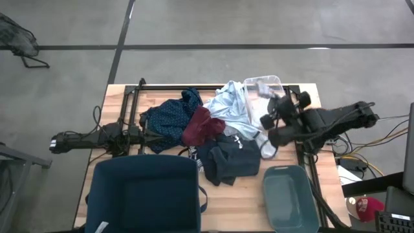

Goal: Pick & Place Cloths
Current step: Put the gray sock into the transparent container

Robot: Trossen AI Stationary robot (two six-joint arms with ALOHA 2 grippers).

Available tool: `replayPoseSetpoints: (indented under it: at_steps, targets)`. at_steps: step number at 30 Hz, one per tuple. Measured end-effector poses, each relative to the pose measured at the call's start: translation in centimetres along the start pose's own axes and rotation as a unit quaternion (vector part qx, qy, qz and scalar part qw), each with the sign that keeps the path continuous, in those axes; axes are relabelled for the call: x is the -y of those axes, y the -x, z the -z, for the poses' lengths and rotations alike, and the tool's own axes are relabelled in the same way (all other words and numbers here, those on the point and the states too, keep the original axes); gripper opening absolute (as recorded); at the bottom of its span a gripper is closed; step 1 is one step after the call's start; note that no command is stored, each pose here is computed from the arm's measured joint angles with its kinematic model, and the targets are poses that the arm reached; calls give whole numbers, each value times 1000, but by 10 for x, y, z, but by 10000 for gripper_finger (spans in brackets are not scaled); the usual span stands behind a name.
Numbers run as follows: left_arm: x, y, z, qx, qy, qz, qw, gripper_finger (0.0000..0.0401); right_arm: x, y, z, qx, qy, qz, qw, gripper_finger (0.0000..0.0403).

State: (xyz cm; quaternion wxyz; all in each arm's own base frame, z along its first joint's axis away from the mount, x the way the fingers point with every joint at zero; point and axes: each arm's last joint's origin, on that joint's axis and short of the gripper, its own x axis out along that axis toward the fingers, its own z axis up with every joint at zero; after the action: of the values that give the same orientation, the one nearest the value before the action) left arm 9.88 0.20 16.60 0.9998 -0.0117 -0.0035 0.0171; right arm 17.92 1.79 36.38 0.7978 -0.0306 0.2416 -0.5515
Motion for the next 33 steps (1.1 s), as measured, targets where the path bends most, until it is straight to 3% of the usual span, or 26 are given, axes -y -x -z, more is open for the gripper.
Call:
replayPoseSetpoints:
  at_steps: [8,26,33]
  targets:
    - [0,0,0,0,0,0,1000,23,11,-37,10,-75,2,69,995,13]
    - [0,0,0,0,0,0,1000,23,-2,-86,42,-160,46,83,983,13]
    - [0,0,0,0,0,0,1000,23,-12,-98,59,-155,60,74,983,13]
